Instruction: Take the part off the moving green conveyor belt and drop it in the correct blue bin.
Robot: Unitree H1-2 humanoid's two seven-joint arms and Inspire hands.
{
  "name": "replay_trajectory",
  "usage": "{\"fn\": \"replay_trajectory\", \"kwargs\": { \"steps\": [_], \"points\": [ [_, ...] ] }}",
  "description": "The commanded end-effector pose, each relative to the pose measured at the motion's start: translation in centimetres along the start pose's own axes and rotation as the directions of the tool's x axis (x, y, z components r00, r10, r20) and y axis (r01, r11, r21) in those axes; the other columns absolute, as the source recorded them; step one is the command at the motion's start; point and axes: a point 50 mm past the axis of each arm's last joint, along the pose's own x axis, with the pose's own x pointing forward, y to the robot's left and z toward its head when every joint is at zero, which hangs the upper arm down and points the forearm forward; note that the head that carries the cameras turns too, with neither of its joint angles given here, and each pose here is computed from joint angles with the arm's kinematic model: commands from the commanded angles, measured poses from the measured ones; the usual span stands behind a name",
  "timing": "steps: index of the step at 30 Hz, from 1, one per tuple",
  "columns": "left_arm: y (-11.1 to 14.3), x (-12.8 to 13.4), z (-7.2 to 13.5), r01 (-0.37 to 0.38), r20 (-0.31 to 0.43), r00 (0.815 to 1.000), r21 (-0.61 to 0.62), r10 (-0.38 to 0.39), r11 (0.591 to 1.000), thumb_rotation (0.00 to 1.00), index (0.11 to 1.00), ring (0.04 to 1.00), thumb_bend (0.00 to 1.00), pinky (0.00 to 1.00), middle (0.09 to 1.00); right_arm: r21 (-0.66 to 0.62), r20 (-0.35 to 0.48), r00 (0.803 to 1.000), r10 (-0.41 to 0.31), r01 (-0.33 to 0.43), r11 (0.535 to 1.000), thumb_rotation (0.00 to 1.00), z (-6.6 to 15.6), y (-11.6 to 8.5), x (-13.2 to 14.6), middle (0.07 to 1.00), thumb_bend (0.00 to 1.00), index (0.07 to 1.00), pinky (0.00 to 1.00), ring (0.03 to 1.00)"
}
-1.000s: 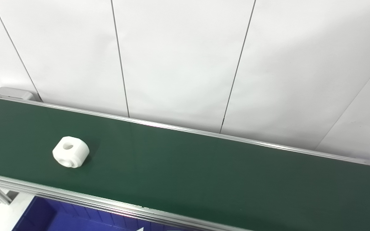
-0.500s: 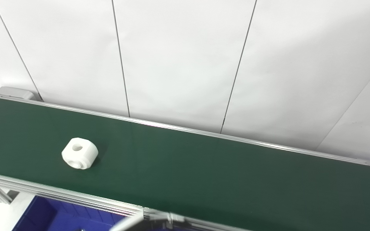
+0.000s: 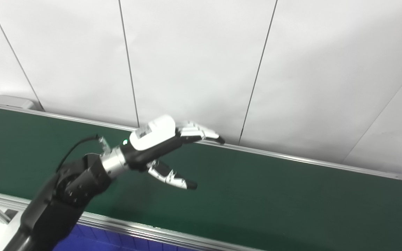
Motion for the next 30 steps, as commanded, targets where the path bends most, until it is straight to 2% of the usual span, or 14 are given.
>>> {"fn": "replay_trajectory", "kwargs": {
  "steps": [1, 3, 7, 12, 17, 24, 30],
  "points": [
    [3.0, 0.6, -1.4, -0.034, -0.030, 0.999, 0.090, 0.037, 0.995, 0.28, 0.854, 0.829, 0.69, 0.83, 0.850, 0.006, 0.057, 0.998, -0.013, 0.012, 1.000, 0.42, 0.7, -0.3, 0.0, 0.904, 0.24, 0.879, 0.74, 0.851],
    [3.4, 1.1, -2.3, -0.032, -0.066, 0.997, 0.123, 0.040, 0.992, 0.31, 0.851, 0.811, 0.72, 0.80, 0.842, 0.004, 0.056, 0.998, -0.014, 0.014, 1.000, 0.44, 0.8, -0.4, -0.1, 0.903, 0.24, 0.879, 0.74, 0.850],
    [3.3, 1.9, -3.7, -0.035, -0.112, 0.992, 0.160, 0.053, 0.987, 0.36, 0.856, 0.796, 0.74, 0.75, 0.837, 0.008, 0.060, 0.998, -0.015, 0.015, 1.000, 0.40, 0.7, -0.6, -0.3, 0.901, 0.24, 0.877, 0.74, 0.847],
    [1.4, 3.3, -7.1, 0.013, -0.221, 0.975, 0.068, 0.002, 0.998, 0.41, 0.876, 0.840, 0.75, 0.80, 0.858, 0.010, 0.056, 0.998, -0.018, 0.017, 1.000, 0.42, 0.6, -0.8, -0.4, 0.897, 0.25, 0.874, 0.73, 0.839],
    [-0.4, 3.8, -9.4, 0.034, -0.277, 0.960, 0.004, -0.031, 0.999, 0.43, 0.883, 0.852, 0.78, 0.79, 0.870, 0.002, 0.052, 0.998, -0.019, 0.019, 1.000, 0.42, 0.7, -1.0, -0.6, 0.892, 0.25, 0.871, 0.72, 0.835],
    [-0.6, 3.6, -9.2, 0.014, -0.268, 0.963, -0.014, -0.018, 1.000, 0.45, 0.892, 0.857, 0.79, 0.82, 0.879, 0.003, 0.053, 0.998, -0.021, 0.021, 1.000, 0.42, 0.6, -1.2, -0.9, 0.890, 0.26, 0.869, 0.72, 0.831],
    [0.3, 3.4, -8.3, -0.003, -0.244, 0.970, -0.009, 0.001, 1.000, 0.46, 0.894, 0.870, 0.80, 0.83, 0.882, 0.003, 0.049, 0.999, -0.015, 0.015, 1.000, 0.43, 0.7, -1.2, -0.9, 0.893, 0.26, 0.872, 0.72, 0.834]
  ]
}}
